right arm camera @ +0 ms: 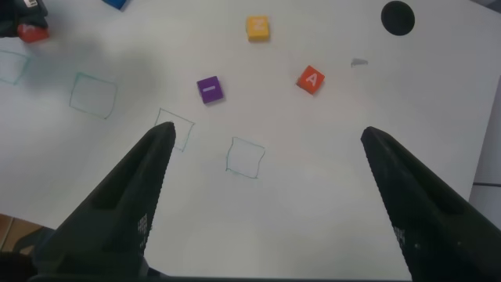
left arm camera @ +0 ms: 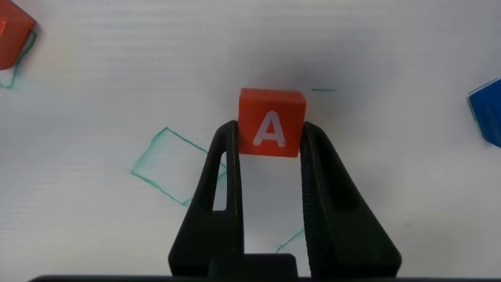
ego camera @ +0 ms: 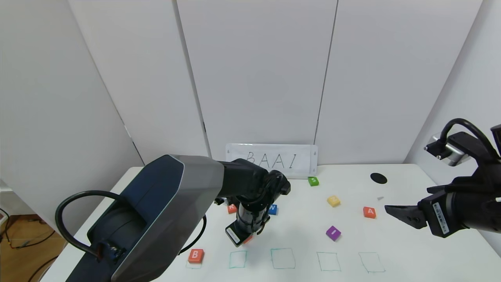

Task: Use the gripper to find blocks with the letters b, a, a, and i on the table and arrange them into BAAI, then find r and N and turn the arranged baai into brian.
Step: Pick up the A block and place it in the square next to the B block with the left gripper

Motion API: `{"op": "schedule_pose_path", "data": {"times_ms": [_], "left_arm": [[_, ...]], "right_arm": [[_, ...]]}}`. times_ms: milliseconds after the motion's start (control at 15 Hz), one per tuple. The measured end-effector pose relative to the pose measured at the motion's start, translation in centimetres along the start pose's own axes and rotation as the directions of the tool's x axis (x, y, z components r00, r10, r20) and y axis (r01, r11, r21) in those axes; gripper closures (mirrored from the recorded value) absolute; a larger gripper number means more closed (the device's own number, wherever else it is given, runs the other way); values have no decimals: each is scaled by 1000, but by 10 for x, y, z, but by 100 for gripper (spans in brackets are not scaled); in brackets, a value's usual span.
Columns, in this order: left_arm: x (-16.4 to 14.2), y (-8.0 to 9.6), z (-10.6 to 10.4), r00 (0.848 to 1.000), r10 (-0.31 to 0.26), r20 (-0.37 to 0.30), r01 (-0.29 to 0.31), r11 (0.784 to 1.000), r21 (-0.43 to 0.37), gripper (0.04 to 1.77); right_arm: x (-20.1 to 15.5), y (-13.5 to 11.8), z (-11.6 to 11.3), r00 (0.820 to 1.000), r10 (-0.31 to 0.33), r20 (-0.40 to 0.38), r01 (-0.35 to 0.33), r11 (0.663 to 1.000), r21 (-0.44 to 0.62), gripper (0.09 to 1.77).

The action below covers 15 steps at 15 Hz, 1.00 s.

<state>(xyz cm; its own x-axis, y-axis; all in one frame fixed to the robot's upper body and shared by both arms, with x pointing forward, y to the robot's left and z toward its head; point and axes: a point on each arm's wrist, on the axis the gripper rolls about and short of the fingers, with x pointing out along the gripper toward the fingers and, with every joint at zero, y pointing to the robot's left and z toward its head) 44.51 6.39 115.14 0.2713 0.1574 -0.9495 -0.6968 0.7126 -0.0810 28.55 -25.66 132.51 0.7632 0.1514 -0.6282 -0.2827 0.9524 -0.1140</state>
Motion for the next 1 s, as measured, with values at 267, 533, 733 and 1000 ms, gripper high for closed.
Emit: {"op": "schedule_pose_path", "data": {"times_ms": [267,533,733,1000], "left_arm": [[-4,1,1,1000,2,-2,-2,1000,12,133],[-23,6,6,1000,-26,-6,26,993,115,133],[-37,16,8,1000,-30,-8,31,965,262,133],[-51,33,8,995,-67,-80,94,904,417,133]], "right_arm": [[0,0,0,1000,0,1,0,1000,1,15],[-2,0,0,1000,1,7,-1,1000,2,15],[-5,-1,0,1000,2,16,-2,1000,4,15],[-8,-1,1,1000,3,29,-3,1000,8,15]]}}
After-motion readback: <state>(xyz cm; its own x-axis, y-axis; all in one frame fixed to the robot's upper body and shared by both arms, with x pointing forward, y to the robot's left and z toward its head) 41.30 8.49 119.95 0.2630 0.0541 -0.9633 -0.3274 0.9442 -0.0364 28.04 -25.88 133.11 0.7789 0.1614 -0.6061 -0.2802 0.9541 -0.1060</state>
